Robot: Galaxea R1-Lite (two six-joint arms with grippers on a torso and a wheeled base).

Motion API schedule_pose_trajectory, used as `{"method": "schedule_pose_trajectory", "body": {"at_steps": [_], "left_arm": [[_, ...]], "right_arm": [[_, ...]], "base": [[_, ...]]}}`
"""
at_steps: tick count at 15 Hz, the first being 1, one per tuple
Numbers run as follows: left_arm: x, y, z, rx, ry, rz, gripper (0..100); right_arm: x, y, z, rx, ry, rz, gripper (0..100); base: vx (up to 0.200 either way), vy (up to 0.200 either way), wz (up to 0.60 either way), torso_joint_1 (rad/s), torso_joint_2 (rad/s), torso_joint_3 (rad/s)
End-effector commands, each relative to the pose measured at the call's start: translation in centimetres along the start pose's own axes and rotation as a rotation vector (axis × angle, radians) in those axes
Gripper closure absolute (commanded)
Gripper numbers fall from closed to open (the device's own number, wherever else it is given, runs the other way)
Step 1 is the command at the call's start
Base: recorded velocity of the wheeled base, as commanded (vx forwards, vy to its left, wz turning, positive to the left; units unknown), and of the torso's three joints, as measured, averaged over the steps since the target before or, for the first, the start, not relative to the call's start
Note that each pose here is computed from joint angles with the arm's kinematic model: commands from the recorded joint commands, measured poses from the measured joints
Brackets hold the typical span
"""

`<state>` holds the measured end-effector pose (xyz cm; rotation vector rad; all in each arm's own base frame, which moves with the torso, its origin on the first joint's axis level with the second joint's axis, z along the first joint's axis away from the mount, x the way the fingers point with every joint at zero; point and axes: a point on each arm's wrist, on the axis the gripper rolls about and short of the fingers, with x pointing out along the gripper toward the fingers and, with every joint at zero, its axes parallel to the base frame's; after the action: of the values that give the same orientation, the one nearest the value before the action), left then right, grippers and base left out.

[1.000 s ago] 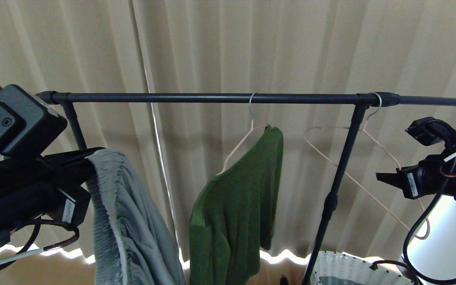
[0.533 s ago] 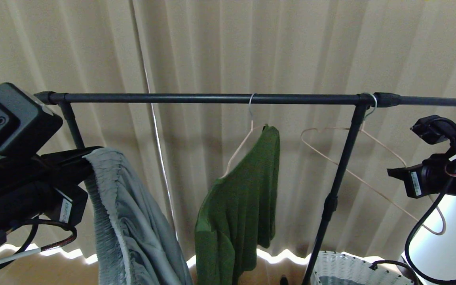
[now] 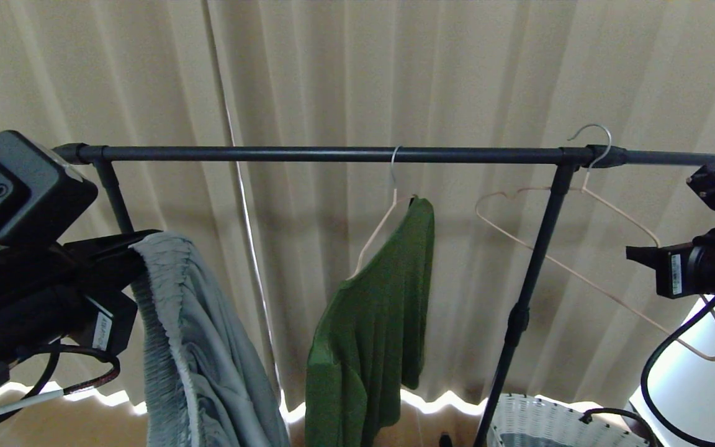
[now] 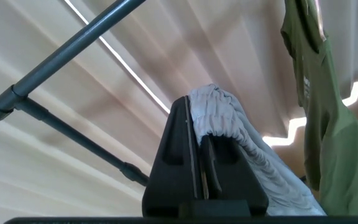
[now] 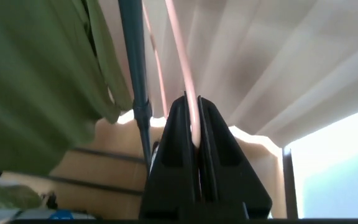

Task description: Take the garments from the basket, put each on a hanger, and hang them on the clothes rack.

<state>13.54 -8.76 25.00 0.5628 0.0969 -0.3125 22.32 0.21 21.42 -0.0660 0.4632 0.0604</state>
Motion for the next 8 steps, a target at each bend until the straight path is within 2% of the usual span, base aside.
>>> {"method": "schedule_pose_trajectory", "body": {"at_steps": [1,4,8], "left_arm": [[0.1,0.0,0.0,0.001,0.001,-0.001,100],[0.0,0.0,0.0,0.025,0.0,0.0,100],[0.2,0.3,-0.7,0.051,0.031,0.026,100]], "right_arm": [[-1.1,0.1,0.0,-0.002,-0.034,-0.002,100],[-2.3,0.1,-0.4,-0.002,-0.054,-0.005,100],[-4.6,0.1,-1.9,0.001,-0.077,-0.019,100]], "base": [[0.0,0.0,0.0,0.0,0.0,0.0],[0.0,0.0,0.0,0.0,0.0,0.0],[0.0,0.0,0.0,0.0,0.0,0.0]]}}
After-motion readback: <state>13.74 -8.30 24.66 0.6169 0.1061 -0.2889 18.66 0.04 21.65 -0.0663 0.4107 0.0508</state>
